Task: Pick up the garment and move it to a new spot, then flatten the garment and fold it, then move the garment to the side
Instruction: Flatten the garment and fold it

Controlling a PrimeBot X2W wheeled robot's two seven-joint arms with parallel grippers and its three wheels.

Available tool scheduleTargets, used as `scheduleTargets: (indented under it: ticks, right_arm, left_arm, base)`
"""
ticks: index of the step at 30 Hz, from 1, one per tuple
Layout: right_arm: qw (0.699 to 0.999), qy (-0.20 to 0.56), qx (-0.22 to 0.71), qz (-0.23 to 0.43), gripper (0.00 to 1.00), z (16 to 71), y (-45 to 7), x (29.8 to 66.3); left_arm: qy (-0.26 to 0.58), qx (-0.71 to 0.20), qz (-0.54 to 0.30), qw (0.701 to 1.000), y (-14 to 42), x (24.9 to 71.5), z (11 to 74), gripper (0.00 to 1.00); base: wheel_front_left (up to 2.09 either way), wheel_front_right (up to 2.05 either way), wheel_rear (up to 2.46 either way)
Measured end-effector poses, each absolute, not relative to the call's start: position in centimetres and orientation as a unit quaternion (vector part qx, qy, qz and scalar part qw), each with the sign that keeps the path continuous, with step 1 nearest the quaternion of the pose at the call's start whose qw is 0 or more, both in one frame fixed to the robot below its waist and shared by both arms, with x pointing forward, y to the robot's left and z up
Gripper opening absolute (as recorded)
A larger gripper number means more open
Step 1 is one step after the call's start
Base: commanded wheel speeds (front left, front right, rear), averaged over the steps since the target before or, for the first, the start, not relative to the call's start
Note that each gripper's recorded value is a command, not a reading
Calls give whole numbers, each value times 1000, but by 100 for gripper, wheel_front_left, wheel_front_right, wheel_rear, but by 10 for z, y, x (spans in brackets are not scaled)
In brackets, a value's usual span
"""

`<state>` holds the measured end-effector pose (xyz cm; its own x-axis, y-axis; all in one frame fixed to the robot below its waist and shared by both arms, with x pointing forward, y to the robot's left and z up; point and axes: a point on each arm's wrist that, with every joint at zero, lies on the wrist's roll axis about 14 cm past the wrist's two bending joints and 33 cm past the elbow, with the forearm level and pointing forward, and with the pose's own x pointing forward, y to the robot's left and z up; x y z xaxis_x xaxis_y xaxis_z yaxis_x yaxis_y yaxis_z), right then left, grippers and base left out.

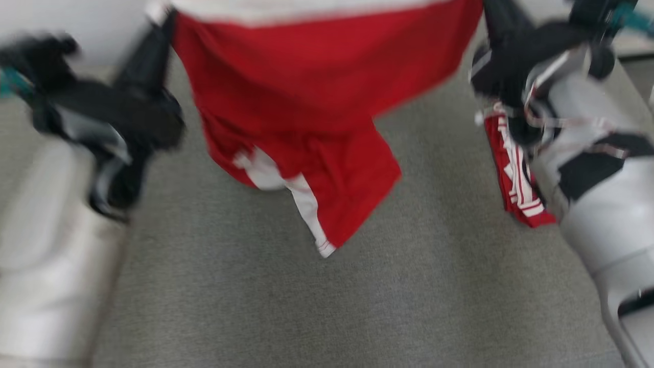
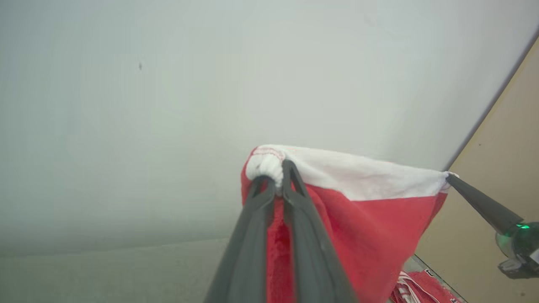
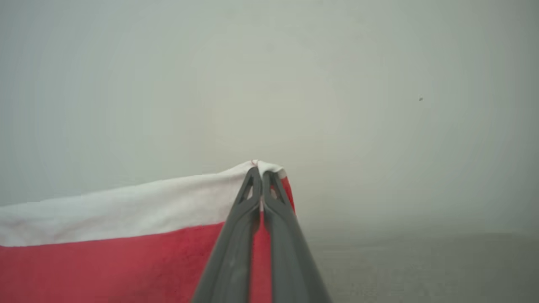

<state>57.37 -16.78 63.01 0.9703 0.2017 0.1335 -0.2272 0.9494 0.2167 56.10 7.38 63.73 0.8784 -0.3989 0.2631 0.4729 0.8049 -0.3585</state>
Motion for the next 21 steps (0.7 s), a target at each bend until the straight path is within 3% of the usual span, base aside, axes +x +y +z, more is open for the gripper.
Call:
scheduleTargets:
  ticks: [9,14,18,21]
  right_arm:
    - [976,-178,91,88,0,714,-186,641]
    - [959,-266,74,68,0,757,-207,656]
    - [952,-297,49,54,0,750,-210,661]
    - [963,-263,31,56,0,705,-200,670]
  left_arm:
    - [-198,-211,-205,935,96,646,710,0]
    - [-262,-230,-192,917,98,672,719,0]
    - [-280,-254,-178,908,101,687,704,0]
    - [-255,-262,-162,917,108,698,668,0]
  base:
    - [0,0,0]
    - [0,0,0]
    - [0,0,0]
    - [0,0,0]
